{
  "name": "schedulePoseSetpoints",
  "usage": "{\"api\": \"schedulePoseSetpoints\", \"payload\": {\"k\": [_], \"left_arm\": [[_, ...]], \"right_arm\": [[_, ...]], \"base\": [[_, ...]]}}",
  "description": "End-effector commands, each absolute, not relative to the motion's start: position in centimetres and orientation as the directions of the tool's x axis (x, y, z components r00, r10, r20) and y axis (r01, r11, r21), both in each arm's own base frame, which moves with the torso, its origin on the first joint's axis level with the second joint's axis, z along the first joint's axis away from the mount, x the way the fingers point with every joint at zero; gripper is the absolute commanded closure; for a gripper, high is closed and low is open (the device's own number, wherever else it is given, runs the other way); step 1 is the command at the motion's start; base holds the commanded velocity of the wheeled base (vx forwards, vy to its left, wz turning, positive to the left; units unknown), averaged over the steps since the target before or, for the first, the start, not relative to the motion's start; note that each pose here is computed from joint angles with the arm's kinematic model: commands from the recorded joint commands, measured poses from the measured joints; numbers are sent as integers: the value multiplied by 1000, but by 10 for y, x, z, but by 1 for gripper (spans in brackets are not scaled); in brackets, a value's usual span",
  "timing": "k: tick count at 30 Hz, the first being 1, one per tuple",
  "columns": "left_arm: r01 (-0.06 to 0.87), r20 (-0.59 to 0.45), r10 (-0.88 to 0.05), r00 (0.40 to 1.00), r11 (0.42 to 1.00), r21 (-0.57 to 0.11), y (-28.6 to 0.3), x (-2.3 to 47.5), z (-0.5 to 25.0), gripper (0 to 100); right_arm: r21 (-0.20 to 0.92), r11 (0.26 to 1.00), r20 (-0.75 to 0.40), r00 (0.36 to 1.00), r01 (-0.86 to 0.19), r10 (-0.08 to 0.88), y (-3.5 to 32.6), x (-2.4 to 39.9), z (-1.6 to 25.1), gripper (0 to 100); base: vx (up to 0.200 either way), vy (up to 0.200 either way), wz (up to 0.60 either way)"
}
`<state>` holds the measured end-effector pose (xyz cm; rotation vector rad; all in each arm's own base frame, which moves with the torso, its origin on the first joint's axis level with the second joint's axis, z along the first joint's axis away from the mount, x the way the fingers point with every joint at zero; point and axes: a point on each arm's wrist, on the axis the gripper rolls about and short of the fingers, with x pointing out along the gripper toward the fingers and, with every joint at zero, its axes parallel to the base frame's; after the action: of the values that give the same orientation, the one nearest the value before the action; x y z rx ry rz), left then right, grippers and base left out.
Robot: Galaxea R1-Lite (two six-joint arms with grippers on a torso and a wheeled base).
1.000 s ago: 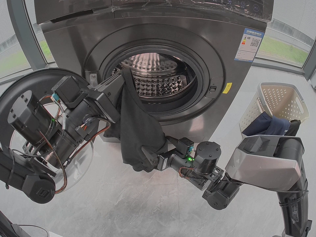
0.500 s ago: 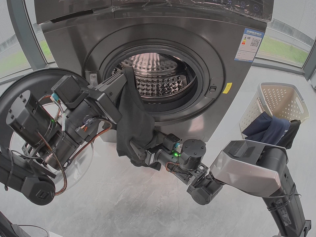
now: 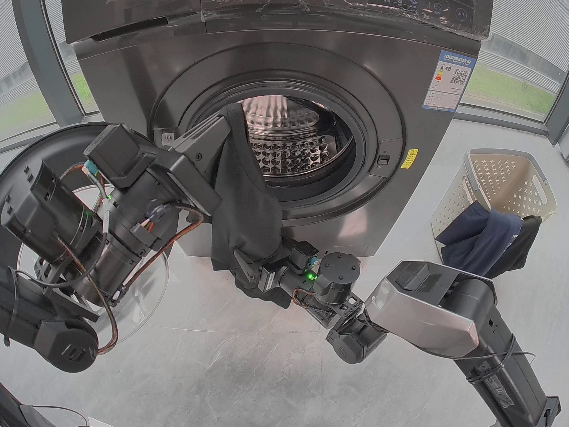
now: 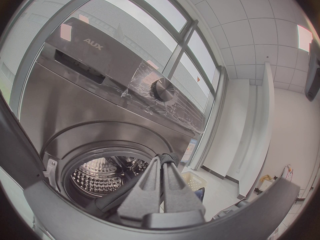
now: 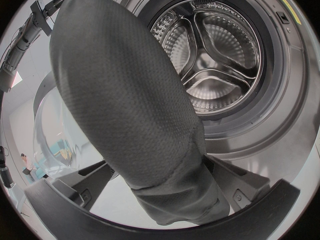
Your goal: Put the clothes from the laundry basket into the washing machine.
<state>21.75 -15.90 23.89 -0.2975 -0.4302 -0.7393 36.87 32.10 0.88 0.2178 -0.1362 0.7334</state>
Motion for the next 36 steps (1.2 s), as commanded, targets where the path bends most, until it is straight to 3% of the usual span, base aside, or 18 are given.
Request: {"api": "schedulePoseSetpoints", "payload": {"k": [1,4,5,9,16,21,25,29,36], "left_arm": [[728,479,-606,635,676,-109,-166,210,238,100],[741,473,-621,625,663,-108,-168,206,235,100],[742,473,-622,624,662,-108,-168,205,235,100],[775,472,-656,588,624,-99,-172,199,233,100],[770,475,-649,594,630,-103,-170,200,234,100],[728,474,-610,636,678,-104,-159,213,235,100],[682,452,-576,681,723,-107,-147,225,229,100],[639,402,-555,728,762,-104,-139,242,212,100],[661,232,-628,743,743,-104,-126,245,170,100]], "right_arm": [[157,719,213,734,-677,645,325,373,4,0],[161,722,212,738,-673,641,324,374,4,0],[161,722,212,738,-673,641,324,374,4,100],[172,725,228,743,-667,629,325,376,7,100],[171,730,252,746,-662,617,321,378,16,100],[174,751,237,767,-637,596,306,379,24,100],[178,788,229,804,-589,549,278,375,51,100],[172,812,217,826,-557,520,248,362,75,100],[171,825,244,835,-538,494,222,343,113,100]], "base": [[0,0,0],[0,0,0],[0,0,0],[0,0,0],[0,0,0],[0,0,0],[0,0,0],[0,0,0],[0,0,0]]}}
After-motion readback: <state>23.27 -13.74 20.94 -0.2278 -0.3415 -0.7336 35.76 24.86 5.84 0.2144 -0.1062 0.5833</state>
